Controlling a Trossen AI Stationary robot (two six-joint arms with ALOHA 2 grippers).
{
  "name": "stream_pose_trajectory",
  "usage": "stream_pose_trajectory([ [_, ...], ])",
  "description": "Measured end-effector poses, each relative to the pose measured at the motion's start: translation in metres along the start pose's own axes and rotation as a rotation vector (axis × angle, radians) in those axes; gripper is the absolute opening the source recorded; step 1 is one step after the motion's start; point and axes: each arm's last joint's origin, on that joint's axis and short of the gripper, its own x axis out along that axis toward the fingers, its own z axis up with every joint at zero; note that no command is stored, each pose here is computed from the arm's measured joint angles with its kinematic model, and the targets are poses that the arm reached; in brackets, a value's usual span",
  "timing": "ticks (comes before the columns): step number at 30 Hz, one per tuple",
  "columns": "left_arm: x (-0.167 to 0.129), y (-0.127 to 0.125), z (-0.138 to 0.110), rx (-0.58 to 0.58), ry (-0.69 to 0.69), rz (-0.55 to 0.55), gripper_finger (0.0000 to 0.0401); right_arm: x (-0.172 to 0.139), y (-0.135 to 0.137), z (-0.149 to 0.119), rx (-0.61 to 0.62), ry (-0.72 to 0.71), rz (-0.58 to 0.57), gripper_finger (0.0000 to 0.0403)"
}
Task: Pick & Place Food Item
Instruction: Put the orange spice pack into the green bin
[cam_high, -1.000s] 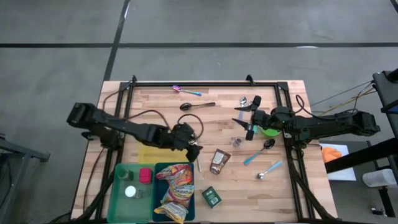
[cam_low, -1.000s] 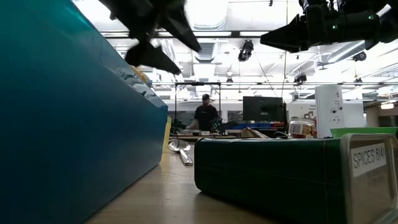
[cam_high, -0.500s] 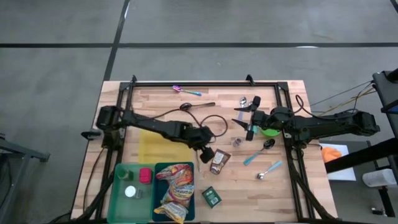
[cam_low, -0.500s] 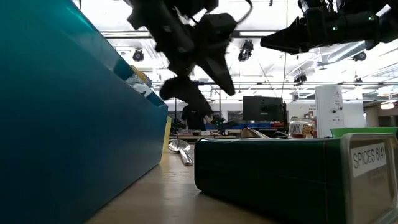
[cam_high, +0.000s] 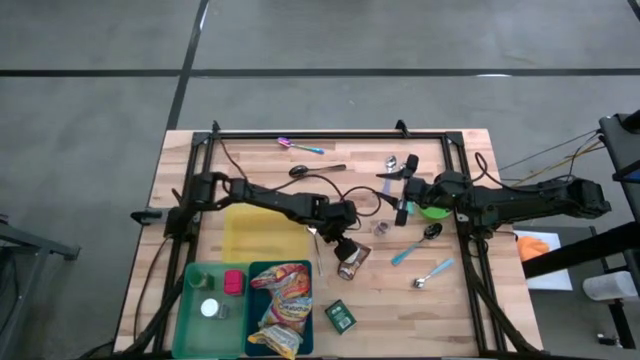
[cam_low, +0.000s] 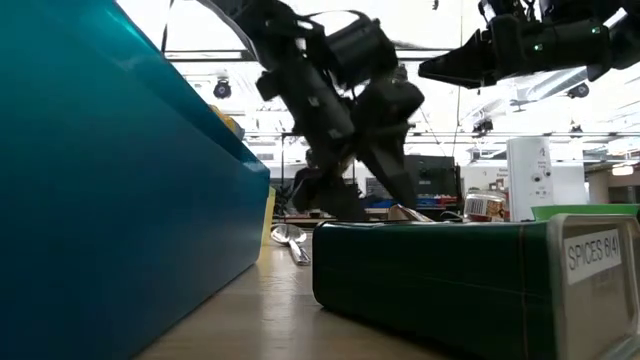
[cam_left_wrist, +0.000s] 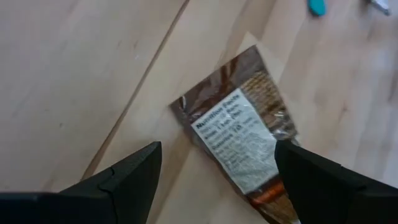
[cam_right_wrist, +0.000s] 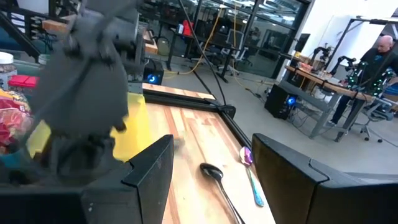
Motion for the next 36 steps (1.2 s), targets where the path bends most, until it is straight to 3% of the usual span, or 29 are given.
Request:
stream_pose_trajectory([
  [18,0.004,-0.001,0.002,-0.02,-0.051,0.037,0.0316,0.0,0.001,-0.002,-0.002,0.016,0.007,0.0215],
  [22,0.004,-0.009,0.001,-0.005,-0.068,0.053,0.0316,0.0,0.001,-0.001,-0.002,0.015,0.007,0.0215],
  [30,-0.008,-0.038,0.0,-0.011,-0.139,0.207,0.0316,0.0,0.001,-0.001,-0.002,0.015,0.007,0.0215],
  [36,-0.013,-0.047,0.003,-0.013,-0.171,0.23,0.0316,0.0,0.0,-0.002,-0.002,0.016,0.003,0.0215],
])
